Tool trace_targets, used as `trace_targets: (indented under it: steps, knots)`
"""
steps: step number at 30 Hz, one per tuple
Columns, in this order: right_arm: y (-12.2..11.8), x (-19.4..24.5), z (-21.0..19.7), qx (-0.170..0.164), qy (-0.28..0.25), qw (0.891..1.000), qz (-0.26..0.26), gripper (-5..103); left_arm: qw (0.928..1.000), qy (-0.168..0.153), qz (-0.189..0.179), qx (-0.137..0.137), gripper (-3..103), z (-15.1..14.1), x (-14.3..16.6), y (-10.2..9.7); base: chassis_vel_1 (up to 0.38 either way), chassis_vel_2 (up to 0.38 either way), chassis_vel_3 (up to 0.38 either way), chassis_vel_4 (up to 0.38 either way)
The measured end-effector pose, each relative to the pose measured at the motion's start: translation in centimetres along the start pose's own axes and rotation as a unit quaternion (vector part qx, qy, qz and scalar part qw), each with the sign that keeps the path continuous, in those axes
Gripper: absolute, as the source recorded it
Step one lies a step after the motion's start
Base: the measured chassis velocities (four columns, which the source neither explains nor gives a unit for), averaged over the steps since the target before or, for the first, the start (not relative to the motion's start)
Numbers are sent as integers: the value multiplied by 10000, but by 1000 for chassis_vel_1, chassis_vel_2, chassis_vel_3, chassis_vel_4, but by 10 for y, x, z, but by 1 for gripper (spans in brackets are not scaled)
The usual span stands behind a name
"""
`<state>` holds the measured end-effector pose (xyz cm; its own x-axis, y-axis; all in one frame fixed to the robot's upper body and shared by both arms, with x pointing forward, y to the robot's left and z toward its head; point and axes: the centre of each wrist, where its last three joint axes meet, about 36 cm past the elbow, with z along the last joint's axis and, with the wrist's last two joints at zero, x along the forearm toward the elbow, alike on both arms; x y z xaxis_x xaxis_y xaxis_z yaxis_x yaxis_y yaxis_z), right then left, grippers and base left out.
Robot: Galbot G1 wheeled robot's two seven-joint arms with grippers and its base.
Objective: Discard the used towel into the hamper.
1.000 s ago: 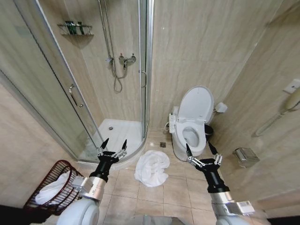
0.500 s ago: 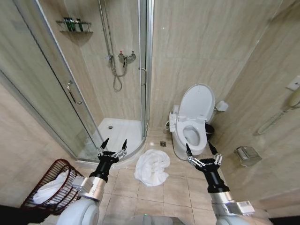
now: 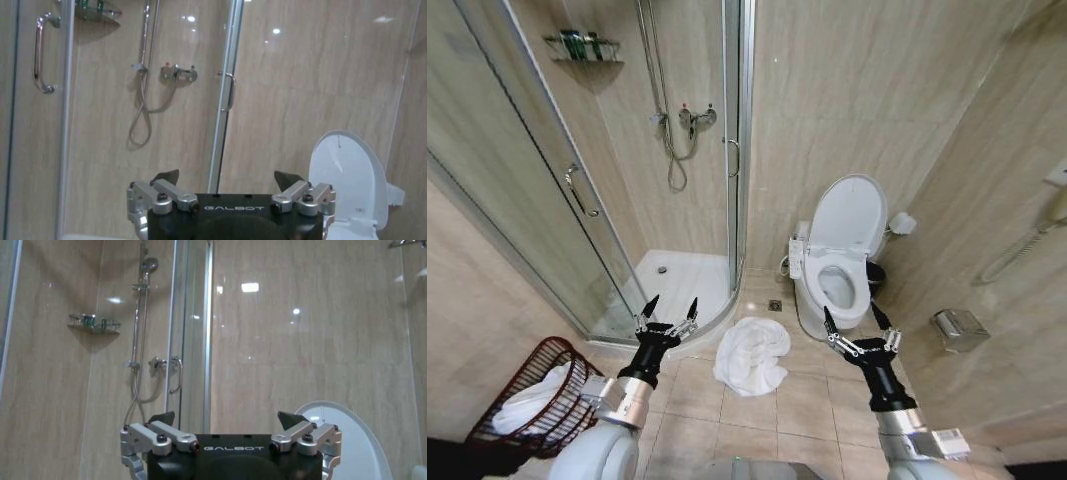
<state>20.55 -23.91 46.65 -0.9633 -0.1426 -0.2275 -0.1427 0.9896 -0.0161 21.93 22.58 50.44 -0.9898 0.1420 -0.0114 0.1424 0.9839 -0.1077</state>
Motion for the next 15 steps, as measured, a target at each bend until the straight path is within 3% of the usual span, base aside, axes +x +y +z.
trace_targets:
  steps: [15]
  knots:
    - [0,0,0,0,0,10000,0,100,10000,0,0,0,97,0,0,0,0,0,0,0]
